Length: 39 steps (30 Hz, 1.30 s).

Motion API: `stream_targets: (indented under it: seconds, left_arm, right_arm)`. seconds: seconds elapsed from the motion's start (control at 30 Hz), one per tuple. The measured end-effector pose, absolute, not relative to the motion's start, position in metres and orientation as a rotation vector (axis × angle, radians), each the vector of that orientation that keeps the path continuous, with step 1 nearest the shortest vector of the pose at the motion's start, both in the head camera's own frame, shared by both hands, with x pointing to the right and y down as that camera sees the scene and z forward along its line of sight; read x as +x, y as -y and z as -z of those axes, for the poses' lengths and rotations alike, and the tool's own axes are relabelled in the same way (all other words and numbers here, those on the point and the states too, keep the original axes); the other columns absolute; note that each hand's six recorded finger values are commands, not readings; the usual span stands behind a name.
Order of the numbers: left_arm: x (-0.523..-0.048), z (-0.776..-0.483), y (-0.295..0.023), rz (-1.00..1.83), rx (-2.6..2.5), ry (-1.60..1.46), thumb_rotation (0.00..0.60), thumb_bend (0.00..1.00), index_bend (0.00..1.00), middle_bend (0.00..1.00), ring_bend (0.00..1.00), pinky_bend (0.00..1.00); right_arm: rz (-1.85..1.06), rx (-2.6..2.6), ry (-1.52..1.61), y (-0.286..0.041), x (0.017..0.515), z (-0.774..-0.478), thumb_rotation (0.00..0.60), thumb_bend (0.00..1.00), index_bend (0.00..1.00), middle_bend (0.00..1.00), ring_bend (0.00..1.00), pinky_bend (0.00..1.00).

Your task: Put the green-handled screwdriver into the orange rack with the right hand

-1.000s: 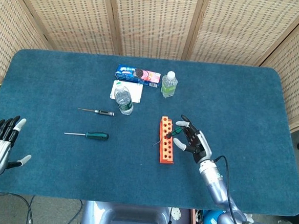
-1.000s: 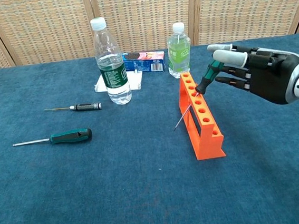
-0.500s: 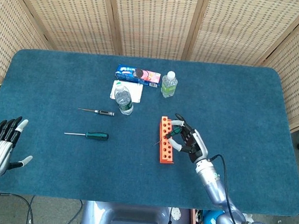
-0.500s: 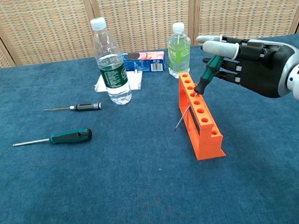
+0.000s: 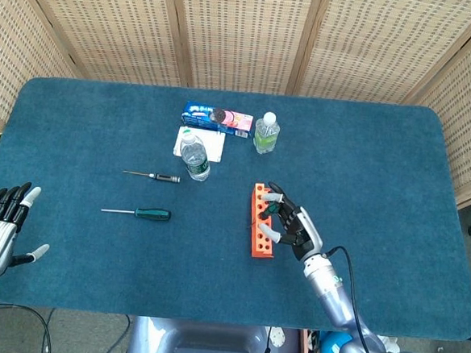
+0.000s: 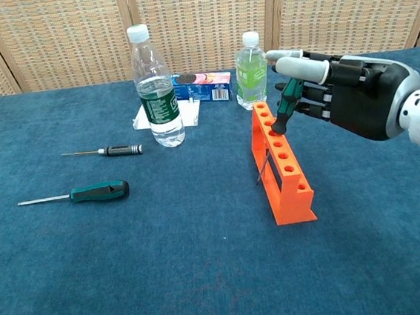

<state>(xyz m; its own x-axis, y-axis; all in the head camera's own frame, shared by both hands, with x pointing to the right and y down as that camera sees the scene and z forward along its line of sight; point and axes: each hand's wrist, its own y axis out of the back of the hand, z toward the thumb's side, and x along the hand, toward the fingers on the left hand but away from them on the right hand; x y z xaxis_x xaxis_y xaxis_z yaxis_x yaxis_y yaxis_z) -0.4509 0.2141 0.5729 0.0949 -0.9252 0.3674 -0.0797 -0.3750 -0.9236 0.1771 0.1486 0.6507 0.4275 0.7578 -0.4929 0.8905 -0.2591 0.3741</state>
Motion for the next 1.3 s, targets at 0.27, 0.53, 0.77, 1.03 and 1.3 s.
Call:
stream_targets:
  seconds: [0.27, 0.53, 0.77, 1.03, 1.3]
  left_arm:
    - [-0.450, -0.573, -0.214, 1.373, -1.597, -1.015, 0.600, 0.00, 0.00, 0.00, 0.00, 0.00]
    - [-0.450, -0.573, -0.215, 1.372, -1.599, -1.012, 0.600, 0.00, 0.00, 0.00, 0.00, 0.00]
    - [-0.450, -0.573, -0.215, 1.372, -1.599, -1.014, 0.600, 0.00, 0.00, 0.00, 0.00, 0.00]
    - [-0.450, -0.573, -0.214, 1.373, -1.599, -1.016, 0.600, 0.00, 0.00, 0.00, 0.00, 0.00]
    - [-0.451, -0.572, -0.215, 1.374, -1.597, -1.018, 0.600, 0.00, 0.00, 0.00, 0.00, 0.00]
  right_arm:
    - [0.286, 2.086, -1.377, -0.153, 0.174, -0.649, 0.600, 0.22, 0.31, 0.02, 0.00, 0.00]
    - [0.286, 2.095, -1.372, -0.154, 0.171, -0.646, 0.600, 0.22, 0.31, 0.02, 0.00, 0.00]
    - [0.292, 2.102, -1.380, -0.153, 0.172, -0.645, 0.600, 0.22, 0.31, 0.02, 0.00, 0.00]
    - [0.314, 2.130, -1.417, -0.147, 0.180, -0.643, 0.600, 0.22, 0.31, 0.02, 0.00, 0.00]
    - [0.464, 2.308, -1.527, -0.141, 0.213, -0.638, 0.600, 0.22, 0.31, 0.00, 0.00, 0.00]
